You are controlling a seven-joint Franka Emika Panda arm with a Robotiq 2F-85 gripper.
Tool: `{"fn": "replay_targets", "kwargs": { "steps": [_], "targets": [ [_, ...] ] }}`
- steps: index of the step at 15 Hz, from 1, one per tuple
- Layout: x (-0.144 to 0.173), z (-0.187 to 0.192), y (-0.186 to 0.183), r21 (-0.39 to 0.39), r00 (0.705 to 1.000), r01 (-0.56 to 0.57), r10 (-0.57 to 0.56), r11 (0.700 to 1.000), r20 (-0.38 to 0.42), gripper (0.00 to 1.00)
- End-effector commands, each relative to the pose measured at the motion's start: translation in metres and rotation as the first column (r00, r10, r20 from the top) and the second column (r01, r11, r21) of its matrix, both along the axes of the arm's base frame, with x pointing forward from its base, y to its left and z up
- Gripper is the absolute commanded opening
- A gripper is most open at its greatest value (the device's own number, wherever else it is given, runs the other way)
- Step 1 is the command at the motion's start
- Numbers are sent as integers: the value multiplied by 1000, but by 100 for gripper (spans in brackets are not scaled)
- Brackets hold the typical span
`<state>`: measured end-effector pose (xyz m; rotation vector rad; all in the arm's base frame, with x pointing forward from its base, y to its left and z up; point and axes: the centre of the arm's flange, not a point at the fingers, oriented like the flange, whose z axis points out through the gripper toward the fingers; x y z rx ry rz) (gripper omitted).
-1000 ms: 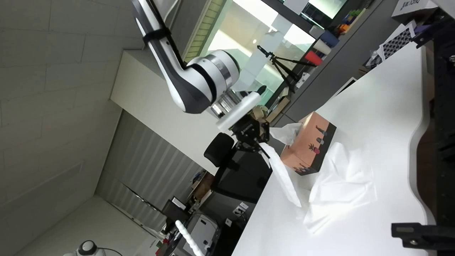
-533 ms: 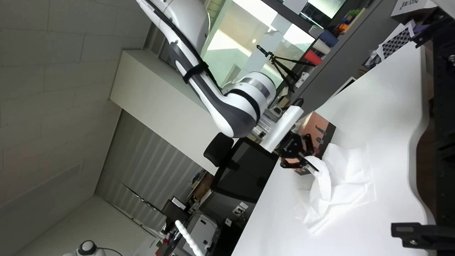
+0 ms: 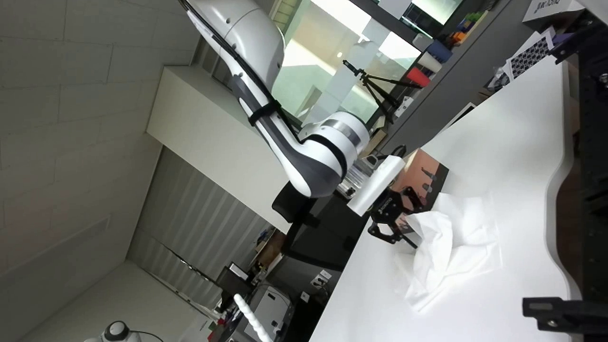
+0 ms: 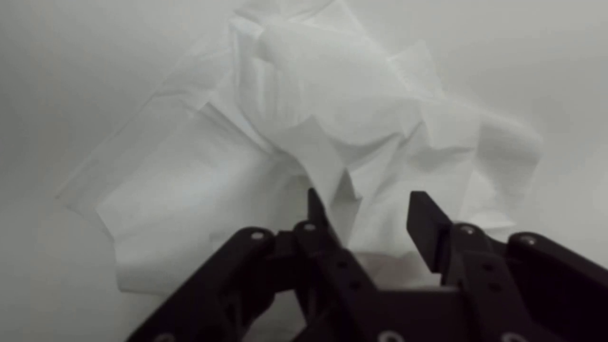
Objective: Remove a tissue from the box
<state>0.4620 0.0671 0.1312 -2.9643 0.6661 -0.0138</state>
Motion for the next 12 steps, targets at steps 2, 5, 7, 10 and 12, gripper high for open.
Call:
{"fn": "replay_targets", "kwargs": {
  "steps": [2, 5, 7, 10, 12],
  "targets": [
    [-2, 97, -2, 41, 999, -13, 12, 999, 31, 88],
    [-7, 143, -6, 62, 1000, -29, 28, 998, 3, 100],
    [-12, 168, -9, 67, 999, -30, 31, 997, -12, 100],
    [-3, 161, -3, 74, 999, -35, 36, 997, -4, 100],
    [-3, 160, -3, 73, 999, -37, 37, 997, -3, 100]
  ]
}}
